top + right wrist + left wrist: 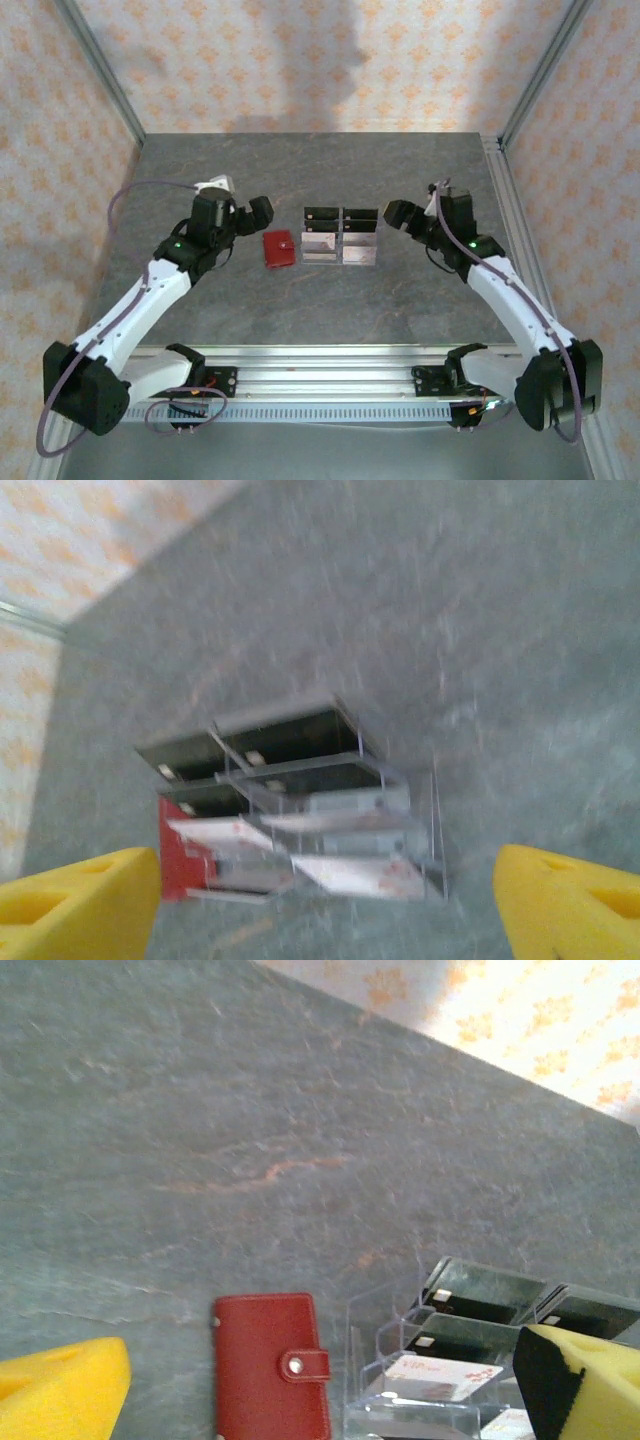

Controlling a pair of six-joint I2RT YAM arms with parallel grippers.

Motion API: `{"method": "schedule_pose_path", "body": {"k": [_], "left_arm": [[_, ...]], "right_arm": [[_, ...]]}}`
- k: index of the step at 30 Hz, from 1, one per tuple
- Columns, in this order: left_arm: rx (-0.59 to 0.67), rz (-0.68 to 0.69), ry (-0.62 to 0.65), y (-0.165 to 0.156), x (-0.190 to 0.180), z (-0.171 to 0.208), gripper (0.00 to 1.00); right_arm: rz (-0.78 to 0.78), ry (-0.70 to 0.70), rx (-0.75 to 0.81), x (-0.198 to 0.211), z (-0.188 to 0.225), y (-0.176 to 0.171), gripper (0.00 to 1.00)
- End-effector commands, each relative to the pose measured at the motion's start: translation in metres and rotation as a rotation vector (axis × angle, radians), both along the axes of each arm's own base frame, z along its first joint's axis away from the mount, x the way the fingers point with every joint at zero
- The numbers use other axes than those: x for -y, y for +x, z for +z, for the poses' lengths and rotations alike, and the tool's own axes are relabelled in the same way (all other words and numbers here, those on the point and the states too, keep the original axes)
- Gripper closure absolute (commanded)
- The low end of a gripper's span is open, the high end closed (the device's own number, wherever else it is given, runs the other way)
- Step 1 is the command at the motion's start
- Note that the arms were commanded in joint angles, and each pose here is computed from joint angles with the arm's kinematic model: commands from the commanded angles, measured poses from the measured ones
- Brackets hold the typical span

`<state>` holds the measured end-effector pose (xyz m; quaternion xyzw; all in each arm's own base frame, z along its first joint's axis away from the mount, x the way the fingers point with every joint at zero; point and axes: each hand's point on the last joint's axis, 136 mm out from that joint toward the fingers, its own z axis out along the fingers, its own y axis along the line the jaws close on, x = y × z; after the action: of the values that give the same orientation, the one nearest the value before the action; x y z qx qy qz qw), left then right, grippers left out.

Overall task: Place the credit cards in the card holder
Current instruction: Move the storage box to the center of the table.

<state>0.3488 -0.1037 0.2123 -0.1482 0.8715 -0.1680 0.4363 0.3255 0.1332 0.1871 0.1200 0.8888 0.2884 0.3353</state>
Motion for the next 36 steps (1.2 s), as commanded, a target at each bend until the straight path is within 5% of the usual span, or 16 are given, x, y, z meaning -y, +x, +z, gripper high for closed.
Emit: {"method": "schedule_pose_path", "body": {"k": [1, 12, 36], "left_arm": [[-0.032, -0.015, -0.070, 0.015, 0.022, -0.018, 0.00], [-0.041, -0.069, -0.172, 0.057, 0.081, -0.040, 0.00], [-0.076, -0.181, -0.215, 0.110, 0.174, -0.062, 0.00]], "right_arm": [[0.037, 0.010, -0.152, -0.015, -0.033, -0.016, 0.15], [0.007, -0.005, -0.217, -0.024, -0.073, -0.002, 0.16], [-0.065, 0.099, -0.229, -0.034, -0.086, 0.040, 0.17]]}}
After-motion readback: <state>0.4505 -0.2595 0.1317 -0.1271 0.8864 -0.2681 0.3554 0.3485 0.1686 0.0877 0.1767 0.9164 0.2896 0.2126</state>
